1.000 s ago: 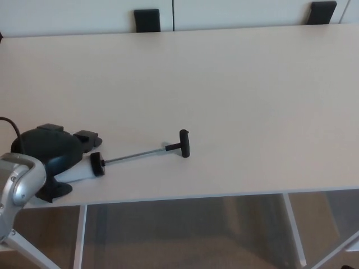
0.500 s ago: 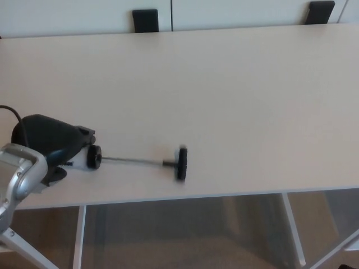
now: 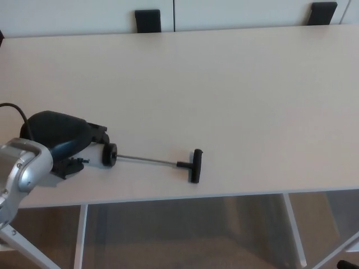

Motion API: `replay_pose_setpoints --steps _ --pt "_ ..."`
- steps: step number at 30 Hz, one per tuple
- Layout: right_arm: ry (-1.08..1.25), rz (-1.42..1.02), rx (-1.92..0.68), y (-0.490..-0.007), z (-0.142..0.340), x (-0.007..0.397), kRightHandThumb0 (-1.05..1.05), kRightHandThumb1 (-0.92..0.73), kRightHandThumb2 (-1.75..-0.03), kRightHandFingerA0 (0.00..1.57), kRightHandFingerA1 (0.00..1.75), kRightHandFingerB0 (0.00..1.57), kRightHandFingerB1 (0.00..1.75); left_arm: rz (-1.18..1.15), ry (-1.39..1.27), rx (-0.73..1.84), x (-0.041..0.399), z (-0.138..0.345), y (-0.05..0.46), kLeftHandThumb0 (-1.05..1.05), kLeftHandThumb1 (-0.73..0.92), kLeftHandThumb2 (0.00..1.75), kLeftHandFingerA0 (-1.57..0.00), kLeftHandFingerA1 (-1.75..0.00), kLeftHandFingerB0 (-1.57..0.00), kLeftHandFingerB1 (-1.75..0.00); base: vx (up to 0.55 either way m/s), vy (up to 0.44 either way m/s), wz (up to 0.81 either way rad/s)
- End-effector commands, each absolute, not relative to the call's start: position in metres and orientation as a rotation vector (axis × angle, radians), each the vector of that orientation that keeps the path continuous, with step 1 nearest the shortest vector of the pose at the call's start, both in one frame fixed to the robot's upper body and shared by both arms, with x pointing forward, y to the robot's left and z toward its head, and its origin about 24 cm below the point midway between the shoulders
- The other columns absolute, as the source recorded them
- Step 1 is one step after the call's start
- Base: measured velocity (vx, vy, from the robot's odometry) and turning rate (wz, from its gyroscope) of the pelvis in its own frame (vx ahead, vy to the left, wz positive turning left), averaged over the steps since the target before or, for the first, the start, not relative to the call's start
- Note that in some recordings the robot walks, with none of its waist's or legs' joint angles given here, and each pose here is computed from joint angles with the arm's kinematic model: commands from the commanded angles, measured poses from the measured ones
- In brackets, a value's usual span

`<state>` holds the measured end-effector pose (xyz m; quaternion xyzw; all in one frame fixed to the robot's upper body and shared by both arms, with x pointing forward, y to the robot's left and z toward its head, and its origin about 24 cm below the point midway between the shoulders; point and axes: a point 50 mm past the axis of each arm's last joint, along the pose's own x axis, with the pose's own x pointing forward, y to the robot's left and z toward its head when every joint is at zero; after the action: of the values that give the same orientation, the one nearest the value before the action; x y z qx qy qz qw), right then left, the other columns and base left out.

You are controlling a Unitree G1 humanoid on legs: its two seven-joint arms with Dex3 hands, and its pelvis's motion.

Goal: The robot walks towards a desk on which an air pump is kept in the middle. It lifts it up and holds it with its left hand and uses its right hand to compress it by pushing its handle inwards.

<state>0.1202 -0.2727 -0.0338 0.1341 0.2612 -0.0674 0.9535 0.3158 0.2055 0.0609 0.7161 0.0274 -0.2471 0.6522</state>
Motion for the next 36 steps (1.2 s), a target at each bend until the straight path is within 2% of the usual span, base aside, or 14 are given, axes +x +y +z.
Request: replay_pose_setpoints --steps 1,3,4,9,10,15,16,19,20,24,26,33,34,36 --pt "0.535 -0.139 0.257 -0.276 -0.030 0.122 -0.20 -0.58 -0.56 0.45 0.42 0.34 0.35 -0.637 0.037 1.663 0.308 0.047 0.202 -0.12 0.69 0.60 -0.68 -1.12 -0.67 -0.64 0.00 0.000 0.00" --pt "0.532 -0.139 0.255 -0.276 -0.030 0.123 -0.20 -0.58 -0.57 0.45 0.42 0.36 0.36 -0.621 0.002 1.637 0.308 0.047 0.200 -0.14 0.76 0.62 -0.68 -1.15 -0.66 -0.70 0.00 0.000 0.00" --pt "0.531 -0.139 0.256 -0.275 -0.030 0.124 -0.21 -0.57 -0.57 0.45 0.43 0.40 0.37 -0.621 -0.018 1.637 0.307 0.047 0.199 -0.15 0.77 0.63 -0.58 -1.36 -0.61 -0.80 0.00 0.000 0.00" --pt "0.534 -0.142 0.252 -0.275 -0.030 0.124 -0.24 -0.57 -0.57 0.47 0.43 0.45 0.39 -0.629 -0.025 1.630 0.307 0.045 0.197 -0.15 0.78 0.63 -0.59 -1.39 -0.61 -0.83 0.00 0.000 0.00" --pt "0.533 -0.137 0.247 -0.274 -0.030 0.125 -0.26 -0.56 -0.56 0.46 0.43 0.46 0.40 -0.628 -0.011 1.620 0.307 0.044 0.196 -0.16 0.80 0.65 -0.64 -1.36 -0.72 -0.63 0.00 0.000 0.00" --pt "0.523 -0.133 0.239 -0.273 -0.028 0.128 -0.24 -0.57 -0.56 0.47 0.43 0.47 0.40 -0.616 -0.003 1.602 0.309 0.044 0.195 -0.16 0.79 0.64 -0.64 -1.32 -0.72 -0.68 0.00 0.000 0.00" --pt "0.519 -0.130 0.235 -0.272 -0.027 0.127 -0.25 -0.57 -0.57 0.47 0.43 0.45 0.39 -0.617 -0.002 1.589 0.309 0.045 0.195 -0.14 0.79 0.63 -0.74 -1.06 -0.75 -0.60 0.00 0.000 0.00" --pt "0.515 -0.125 0.230 -0.271 -0.025 0.126 -0.25 -0.57 -0.57 0.47 0.43 0.45 0.39 -0.619 -0.001 1.575 0.309 0.046 0.196 -0.14 0.79 0.63 -0.74 -1.06 -0.75 -0.60 0.00 0.000 0.00" --pt "0.505 -0.109 0.219 -0.268 -0.020 0.123 -0.30 -0.56 -0.57 0.47 0.43 0.45 0.39 -0.617 -0.016 1.572 0.309 0.047 0.196 -0.11 0.75 0.63 -0.65 -1.29 -0.64 -0.86 0.00 0.000 0.00" --pt "0.435 0.012 0.147 -0.253 0.004 0.093 -0.34 -0.61 -0.58 0.42 0.44 0.36 0.37 -0.589 -0.051 1.560 0.310 0.054 0.198 -0.11 0.78 0.58 -0.51 -1.56 -0.47 -1.19 0.00 0.000 0.00" --pt "0.425 0.059 0.086 -0.246 0.015 0.074 -0.48 -0.47 -0.77 0.45 0.51 0.37 0.46 -0.576 -0.075 1.560 0.311 0.058 0.199 -0.15 0.80 0.55 -0.53 -1.61 -0.47 -1.21 0.00 0.000 0.00" --pt "0.310 0.141 0.033 -0.240 0.058 0.032 -0.38 -0.60 -0.59 0.47 0.40 0.38 0.35 -0.547 -0.115 1.577 0.314 0.067 0.200 -0.16 0.82 0.57 -0.57 -1.64 -0.55 -1.12 0.00 0.000 0.00" --pt "0.239 0.131 -0.002 -0.242 0.074 0.030 -0.44 -0.60 -0.58 0.52 0.38 0.37 0.33 -0.544 -0.114 1.573 0.316 0.069 0.200 -0.07 0.77 0.48 -0.59 -1.68 -0.37 -1.32 0.00 0.000 0.00" --pt "0.193 0.125 -0.031 -0.243 0.085 0.028 -0.44 -0.60 -0.58 0.52 0.38 0.37 0.33 -0.542 -0.113 1.570 0.317 0.070 0.200 -0.07 0.77 0.48 -0.59 -1.68 -0.37 -1.32 0.00 0.000 0.00"
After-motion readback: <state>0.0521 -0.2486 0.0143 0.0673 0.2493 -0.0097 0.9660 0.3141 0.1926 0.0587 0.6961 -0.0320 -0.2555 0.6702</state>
